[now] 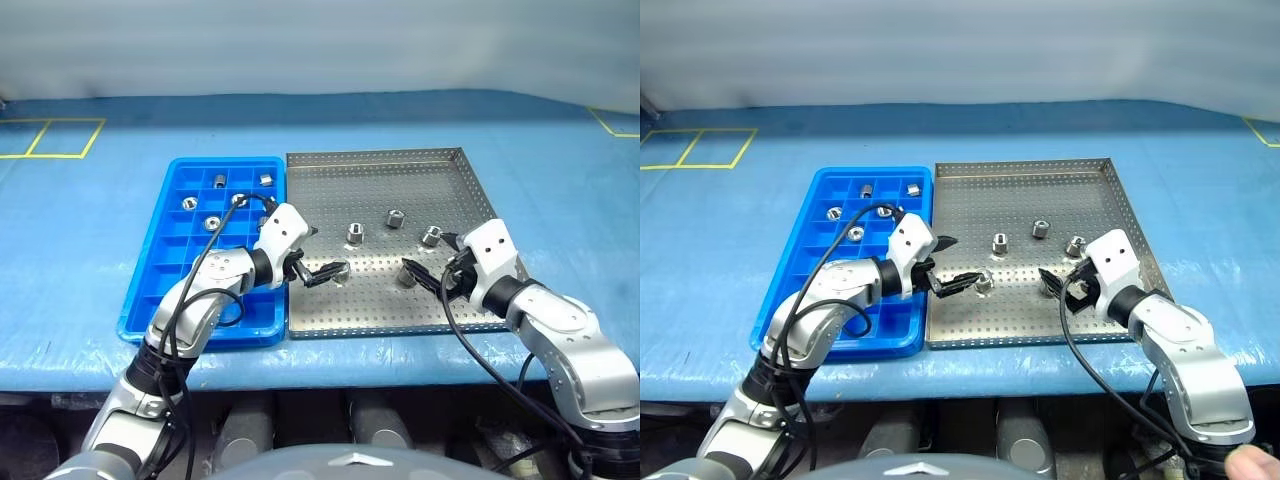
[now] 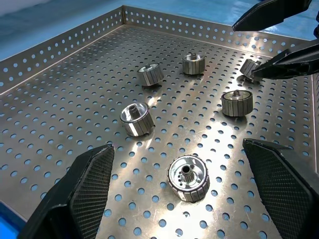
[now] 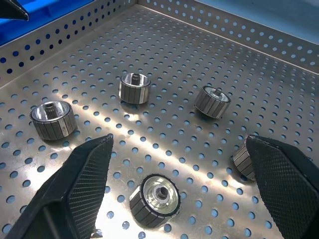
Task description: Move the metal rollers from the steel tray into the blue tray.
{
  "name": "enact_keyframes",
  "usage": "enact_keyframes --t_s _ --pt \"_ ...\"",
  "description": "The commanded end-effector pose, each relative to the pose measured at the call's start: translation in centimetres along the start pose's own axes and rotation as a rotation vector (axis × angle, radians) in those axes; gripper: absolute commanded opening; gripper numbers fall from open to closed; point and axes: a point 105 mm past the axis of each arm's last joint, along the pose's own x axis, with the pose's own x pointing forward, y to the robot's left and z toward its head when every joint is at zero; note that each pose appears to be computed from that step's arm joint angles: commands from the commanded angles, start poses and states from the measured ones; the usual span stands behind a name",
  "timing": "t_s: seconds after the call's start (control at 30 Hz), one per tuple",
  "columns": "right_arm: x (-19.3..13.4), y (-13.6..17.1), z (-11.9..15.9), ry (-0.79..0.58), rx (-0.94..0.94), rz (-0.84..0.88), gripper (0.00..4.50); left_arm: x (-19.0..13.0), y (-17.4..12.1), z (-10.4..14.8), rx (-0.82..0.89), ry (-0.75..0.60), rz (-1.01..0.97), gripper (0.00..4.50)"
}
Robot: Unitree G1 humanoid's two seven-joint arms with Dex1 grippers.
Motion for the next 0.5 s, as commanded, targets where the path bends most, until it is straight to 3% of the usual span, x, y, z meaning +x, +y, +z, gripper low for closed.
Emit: enact_keyframes --t_s 0.03,0.5 --pt "0.07 -0.06 1.25 -0.054 -0.030 -0.004 4.48 -0.59 0.34 1.45 0.041 -0.048 0.017 4.50" --pt "-0.15 0.12 1.00 -0.051 -0.030 -0.004 4.48 -0.42 0.26 1.61 0.038 -0.054 0.009 4.50"
